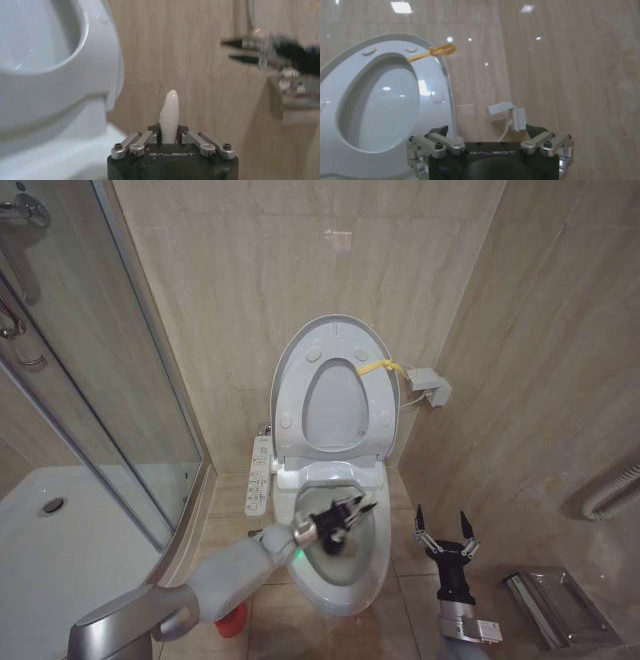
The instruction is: Open the toilet lid, clean the toilet bowl with a toilet brush, close the toilet lid, and flush.
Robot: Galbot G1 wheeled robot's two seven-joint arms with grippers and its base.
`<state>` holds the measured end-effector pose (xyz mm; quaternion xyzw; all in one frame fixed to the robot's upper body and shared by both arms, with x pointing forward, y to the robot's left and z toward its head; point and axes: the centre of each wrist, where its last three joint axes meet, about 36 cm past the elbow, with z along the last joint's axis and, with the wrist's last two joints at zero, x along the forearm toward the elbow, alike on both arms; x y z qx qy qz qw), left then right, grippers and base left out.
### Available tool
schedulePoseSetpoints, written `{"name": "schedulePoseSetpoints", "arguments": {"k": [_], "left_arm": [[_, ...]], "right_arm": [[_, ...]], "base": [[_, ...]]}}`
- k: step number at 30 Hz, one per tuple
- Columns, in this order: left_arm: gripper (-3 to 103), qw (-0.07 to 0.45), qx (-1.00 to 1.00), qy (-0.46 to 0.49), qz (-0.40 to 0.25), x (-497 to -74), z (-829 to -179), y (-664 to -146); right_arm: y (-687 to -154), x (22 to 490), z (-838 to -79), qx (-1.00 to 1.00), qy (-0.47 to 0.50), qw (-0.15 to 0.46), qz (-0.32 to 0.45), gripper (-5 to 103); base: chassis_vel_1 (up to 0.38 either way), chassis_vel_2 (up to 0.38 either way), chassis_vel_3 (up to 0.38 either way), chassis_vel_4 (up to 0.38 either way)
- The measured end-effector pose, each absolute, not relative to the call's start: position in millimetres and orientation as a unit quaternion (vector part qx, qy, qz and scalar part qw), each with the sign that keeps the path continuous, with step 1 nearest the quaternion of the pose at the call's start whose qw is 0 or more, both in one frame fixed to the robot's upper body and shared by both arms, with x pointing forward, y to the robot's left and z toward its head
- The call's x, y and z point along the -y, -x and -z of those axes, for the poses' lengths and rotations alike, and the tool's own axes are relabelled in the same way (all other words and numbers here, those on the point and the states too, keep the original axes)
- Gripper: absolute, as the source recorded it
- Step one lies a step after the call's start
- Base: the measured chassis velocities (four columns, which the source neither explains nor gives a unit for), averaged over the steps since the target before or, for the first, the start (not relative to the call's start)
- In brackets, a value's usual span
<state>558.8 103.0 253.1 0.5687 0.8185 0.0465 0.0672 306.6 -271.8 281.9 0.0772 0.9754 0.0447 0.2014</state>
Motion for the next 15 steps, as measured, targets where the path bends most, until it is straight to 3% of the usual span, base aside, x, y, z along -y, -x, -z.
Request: {"name": "schedulePoseSetpoints", "arguments": {"k": [4, 6, 11, 15], "left_arm": [[22, 0.128, -0.81, -0.572, -0.005, -59.4, -301.8, -568.9], [22, 0.135, -0.81, -0.571, 0.0, -54.7, -307.1, -570.9], [21, 0.083, -0.818, -0.567, -0.04, -93.9, -262.0, -562.7], [21, 0.1, -0.809, -0.579, -0.018, -73.1, -278.4, -555.9]], "right_arm": [[-308.8, 274.4, -281.2, -0.975, -0.079, 0.203, -0.044, 100], [-309.2, 275.2, -281.5, -0.975, -0.08, 0.203, -0.044, 100], [-309.3, 275.1, -282.2, -0.975, -0.08, 0.203, -0.045, 100], [-310.1, 275.6, -282.8, -0.975, -0.078, 0.203, -0.044, 100]], "base": [[0.0, 0.0, 0.0, 0.0], [0.0, 0.0, 0.0, 0.0], [-0.033, -0.021, -0.005, -0.022], [0.0, 0.0, 0.0, 0.0]]}}
